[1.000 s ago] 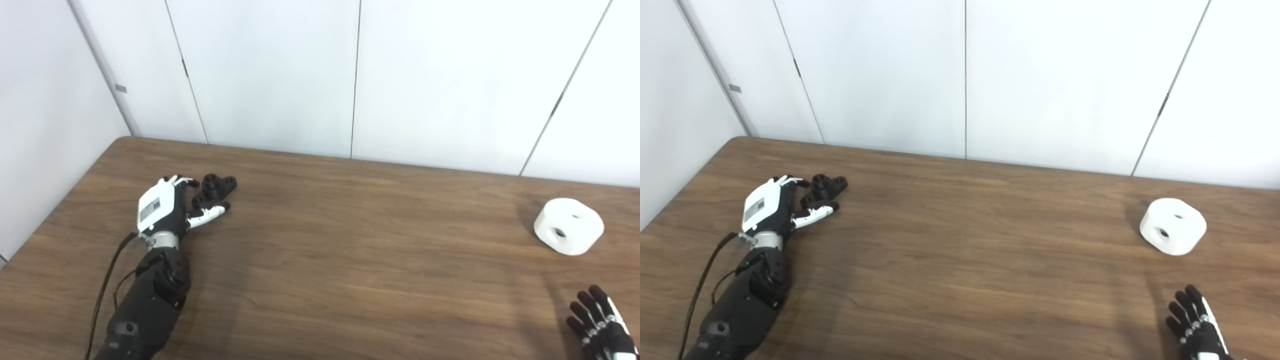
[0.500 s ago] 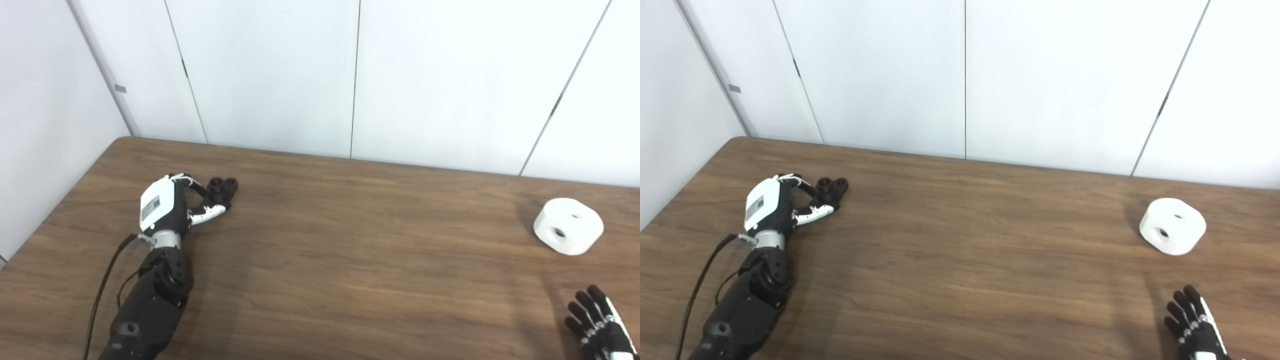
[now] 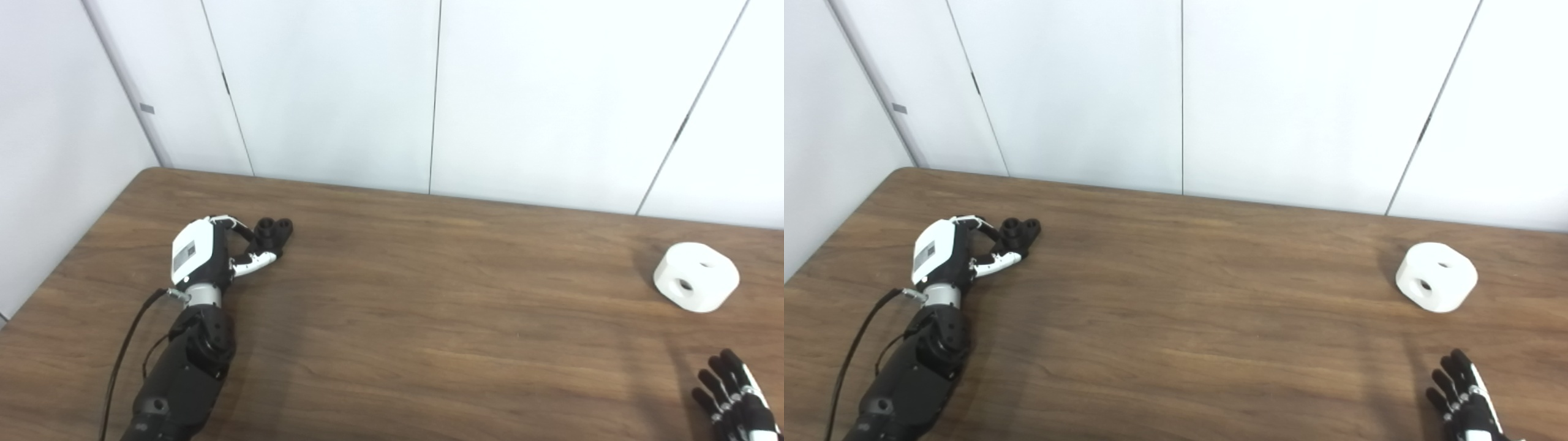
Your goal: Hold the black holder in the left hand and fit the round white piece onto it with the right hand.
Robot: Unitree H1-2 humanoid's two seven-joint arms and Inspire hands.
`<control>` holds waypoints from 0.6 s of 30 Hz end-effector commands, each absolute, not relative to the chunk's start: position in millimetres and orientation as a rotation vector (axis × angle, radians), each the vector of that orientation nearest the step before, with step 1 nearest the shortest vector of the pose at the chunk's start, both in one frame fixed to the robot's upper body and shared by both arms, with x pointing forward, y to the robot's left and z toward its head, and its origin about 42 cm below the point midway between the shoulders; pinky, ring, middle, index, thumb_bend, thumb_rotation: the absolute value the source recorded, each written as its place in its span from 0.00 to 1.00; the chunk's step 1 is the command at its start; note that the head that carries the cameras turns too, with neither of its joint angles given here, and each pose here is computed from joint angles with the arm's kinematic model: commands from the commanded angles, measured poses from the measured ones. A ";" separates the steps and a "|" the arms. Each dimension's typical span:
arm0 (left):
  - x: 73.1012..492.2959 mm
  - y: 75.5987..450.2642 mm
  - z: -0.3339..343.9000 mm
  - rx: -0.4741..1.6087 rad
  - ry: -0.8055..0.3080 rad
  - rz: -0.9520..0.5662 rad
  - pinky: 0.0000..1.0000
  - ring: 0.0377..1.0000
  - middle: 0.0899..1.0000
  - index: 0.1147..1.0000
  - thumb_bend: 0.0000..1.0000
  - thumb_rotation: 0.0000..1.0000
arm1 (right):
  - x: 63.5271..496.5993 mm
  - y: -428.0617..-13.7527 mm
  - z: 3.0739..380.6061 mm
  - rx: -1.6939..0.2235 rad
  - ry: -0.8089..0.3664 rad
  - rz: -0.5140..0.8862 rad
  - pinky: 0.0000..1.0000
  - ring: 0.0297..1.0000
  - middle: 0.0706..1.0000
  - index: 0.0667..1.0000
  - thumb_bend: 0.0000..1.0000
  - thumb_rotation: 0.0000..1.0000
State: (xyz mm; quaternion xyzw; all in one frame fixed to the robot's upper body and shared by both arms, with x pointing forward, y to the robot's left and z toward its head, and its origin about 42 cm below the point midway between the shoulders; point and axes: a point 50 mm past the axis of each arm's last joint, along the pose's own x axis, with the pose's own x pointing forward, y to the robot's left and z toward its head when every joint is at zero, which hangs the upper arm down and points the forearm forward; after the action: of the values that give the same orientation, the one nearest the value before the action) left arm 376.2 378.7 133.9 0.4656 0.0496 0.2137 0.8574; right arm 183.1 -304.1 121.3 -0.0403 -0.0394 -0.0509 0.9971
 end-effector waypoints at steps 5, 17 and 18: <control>375.4 375.5 156.1 0.957 0.050 0.441 0.98 0.90 0.78 0.42 0.52 0.05 | 182.3 -301.0 129.2 -0.098 -0.093 -0.101 0.88 0.92 0.93 0.94 0.62 0.96; 333.5 335.0 180.0 0.893 -0.014 0.301 0.87 0.89 0.78 0.42 0.52 0.05 | 183.5 -297.1 129.8 -0.129 -0.094 -0.092 0.95 0.94 0.94 0.95 0.62 1.00; 327.8 330.1 180.9 0.891 -0.022 0.282 0.87 0.89 0.78 0.42 0.52 0.05 | 183.5 -296.7 130.3 -0.129 -0.095 -0.090 0.95 0.94 0.95 0.96 0.62 1.00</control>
State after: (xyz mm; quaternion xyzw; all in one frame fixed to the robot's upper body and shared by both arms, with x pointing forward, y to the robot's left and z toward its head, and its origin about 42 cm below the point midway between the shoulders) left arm 328.6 336.0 166.7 0.4241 0.0185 0.1393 0.8947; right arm 183.4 -299.3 124.3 -0.0618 -0.0352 -0.0479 0.9963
